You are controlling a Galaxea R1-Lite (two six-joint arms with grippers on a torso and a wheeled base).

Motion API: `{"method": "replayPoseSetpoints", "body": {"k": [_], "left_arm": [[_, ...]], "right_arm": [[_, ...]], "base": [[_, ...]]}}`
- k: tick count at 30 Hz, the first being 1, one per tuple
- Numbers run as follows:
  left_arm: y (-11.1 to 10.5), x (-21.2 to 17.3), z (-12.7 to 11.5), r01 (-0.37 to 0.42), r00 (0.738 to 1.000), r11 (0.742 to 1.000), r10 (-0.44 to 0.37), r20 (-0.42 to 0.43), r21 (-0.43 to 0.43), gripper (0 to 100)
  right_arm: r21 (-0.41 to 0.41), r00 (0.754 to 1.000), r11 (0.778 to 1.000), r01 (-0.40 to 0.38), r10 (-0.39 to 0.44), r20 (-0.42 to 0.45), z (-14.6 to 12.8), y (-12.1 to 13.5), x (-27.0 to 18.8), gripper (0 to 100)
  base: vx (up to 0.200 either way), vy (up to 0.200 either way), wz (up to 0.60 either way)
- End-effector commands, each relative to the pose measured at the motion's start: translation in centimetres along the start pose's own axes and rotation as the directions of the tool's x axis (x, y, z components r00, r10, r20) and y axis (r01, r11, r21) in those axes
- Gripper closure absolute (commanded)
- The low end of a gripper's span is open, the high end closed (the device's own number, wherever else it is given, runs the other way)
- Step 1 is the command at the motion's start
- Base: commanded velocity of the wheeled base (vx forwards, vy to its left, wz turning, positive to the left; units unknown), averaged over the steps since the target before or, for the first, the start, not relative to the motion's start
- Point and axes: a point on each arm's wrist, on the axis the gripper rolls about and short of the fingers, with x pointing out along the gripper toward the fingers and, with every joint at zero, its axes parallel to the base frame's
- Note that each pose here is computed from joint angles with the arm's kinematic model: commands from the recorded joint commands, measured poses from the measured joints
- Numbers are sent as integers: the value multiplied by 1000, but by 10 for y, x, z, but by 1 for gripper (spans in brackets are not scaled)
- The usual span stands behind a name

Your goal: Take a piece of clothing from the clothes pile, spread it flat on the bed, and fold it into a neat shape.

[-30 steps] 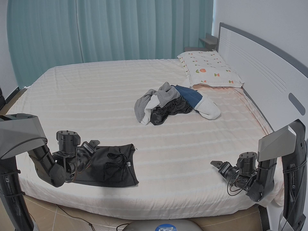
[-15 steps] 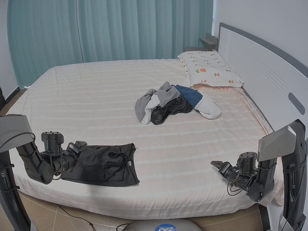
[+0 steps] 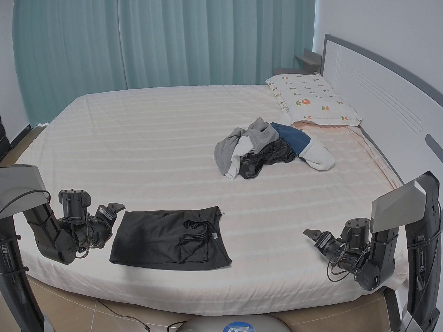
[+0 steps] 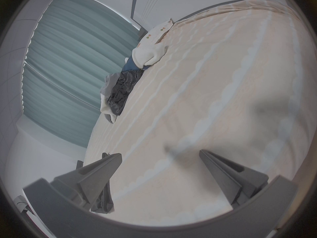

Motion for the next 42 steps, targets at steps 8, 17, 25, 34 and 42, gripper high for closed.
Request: {"method": "replayPoseSetpoints", "body": {"k": [8,17,25,34,42], "left_arm": [[2,2,-1,-5,1000,1000,5,-11,-3,0],[5,5,-3,-14,1000,1000,14,-20,-1,0],[9,10,-8,-30,999,1000,30,-36,3,0],[10,14,-16,-45,998,999,46,-47,23,0],[10,16,-19,-43,998,999,44,-42,30,0]], "right_arm": [[-6,1000,1000,-9,9,4,-1,2,-1,0],[-81,1000,996,-23,24,19,-9,18,-1,0],[-278,999,959,-47,51,5,-29,53,-8,0],[-381,998,925,-15,-6,-55,-46,93,3,0],[-454,996,891,6,-46,-77,-47,107,19,0]], "base": [[0,200,0],[0,200,0],[0,150,0],[0,0,0],[0,0,0]]}}
